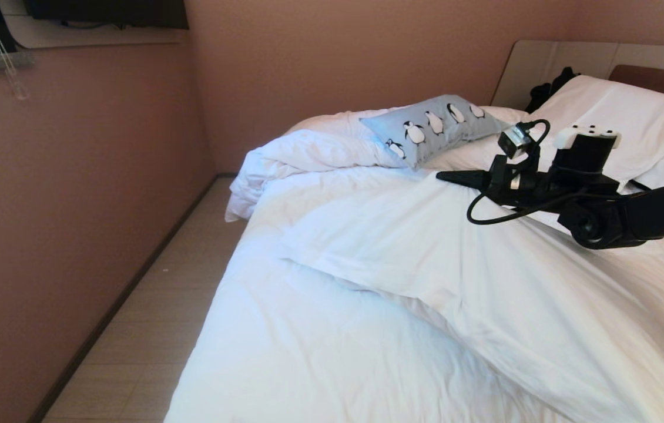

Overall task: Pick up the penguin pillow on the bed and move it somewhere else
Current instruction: Place the pillow at the end of the bed

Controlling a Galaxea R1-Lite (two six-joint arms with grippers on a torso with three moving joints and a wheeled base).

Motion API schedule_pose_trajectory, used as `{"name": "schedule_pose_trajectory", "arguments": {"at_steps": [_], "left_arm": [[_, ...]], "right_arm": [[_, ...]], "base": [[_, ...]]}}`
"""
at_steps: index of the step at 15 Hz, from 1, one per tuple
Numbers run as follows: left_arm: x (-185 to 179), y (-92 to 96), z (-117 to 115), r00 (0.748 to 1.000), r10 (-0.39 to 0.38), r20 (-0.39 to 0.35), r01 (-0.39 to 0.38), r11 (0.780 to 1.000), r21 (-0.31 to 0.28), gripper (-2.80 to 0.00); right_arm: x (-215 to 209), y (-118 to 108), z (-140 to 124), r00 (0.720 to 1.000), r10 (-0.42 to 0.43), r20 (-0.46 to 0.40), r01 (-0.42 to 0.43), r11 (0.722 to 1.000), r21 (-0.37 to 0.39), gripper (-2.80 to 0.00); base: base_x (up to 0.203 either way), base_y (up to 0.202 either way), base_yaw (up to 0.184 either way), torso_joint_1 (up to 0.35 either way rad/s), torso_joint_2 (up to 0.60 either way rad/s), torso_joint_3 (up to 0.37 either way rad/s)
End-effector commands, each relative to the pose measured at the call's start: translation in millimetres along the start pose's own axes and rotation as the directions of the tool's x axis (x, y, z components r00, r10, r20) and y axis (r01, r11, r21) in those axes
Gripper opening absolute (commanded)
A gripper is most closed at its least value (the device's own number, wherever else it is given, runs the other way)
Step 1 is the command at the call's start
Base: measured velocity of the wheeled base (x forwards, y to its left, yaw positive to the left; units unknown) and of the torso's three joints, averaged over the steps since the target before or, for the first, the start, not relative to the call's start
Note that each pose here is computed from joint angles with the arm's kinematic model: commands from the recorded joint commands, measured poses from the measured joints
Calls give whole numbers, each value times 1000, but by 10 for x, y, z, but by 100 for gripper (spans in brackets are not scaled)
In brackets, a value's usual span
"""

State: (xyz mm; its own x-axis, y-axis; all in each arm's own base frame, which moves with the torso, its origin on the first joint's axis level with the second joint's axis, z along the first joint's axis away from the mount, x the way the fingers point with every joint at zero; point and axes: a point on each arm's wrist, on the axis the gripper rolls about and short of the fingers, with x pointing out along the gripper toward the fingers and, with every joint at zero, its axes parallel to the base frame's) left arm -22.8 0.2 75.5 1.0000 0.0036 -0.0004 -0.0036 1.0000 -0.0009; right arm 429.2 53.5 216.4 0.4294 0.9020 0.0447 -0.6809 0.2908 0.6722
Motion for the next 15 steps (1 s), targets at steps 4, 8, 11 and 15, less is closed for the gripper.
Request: {"name": "schedule_pose_trajectory", "arguments": {"at_steps": [4, 8, 11, 15], "left_arm": [[0, 0, 0, 1000, 1, 0, -1, 1000, -1, -280], [0, 0, 0, 1000, 1, 0, -1, 1000, -1, -280], [0, 0, 0, 1000, 1, 0, -1, 1000, -1, -280], [0, 0, 0, 1000, 1, 0, -1, 1000, -1, -280]], "right_arm": [[205, -15, 7, 978, -202, 59, 199, 978, 59, -280], [558, 79, -109, 867, -493, 75, 496, 868, -33, -280], [769, 99, -322, 774, -632, 44, 628, 757, -179, -280], [730, 19, -463, 746, -665, -35, 619, 711, -334, -280]], "base": [[0, 0, 0, 0, 0, 0], [0, 0, 0, 0, 0, 0], [0, 0, 0, 0, 0, 0], [0, 0, 0, 0, 0, 0]]}}
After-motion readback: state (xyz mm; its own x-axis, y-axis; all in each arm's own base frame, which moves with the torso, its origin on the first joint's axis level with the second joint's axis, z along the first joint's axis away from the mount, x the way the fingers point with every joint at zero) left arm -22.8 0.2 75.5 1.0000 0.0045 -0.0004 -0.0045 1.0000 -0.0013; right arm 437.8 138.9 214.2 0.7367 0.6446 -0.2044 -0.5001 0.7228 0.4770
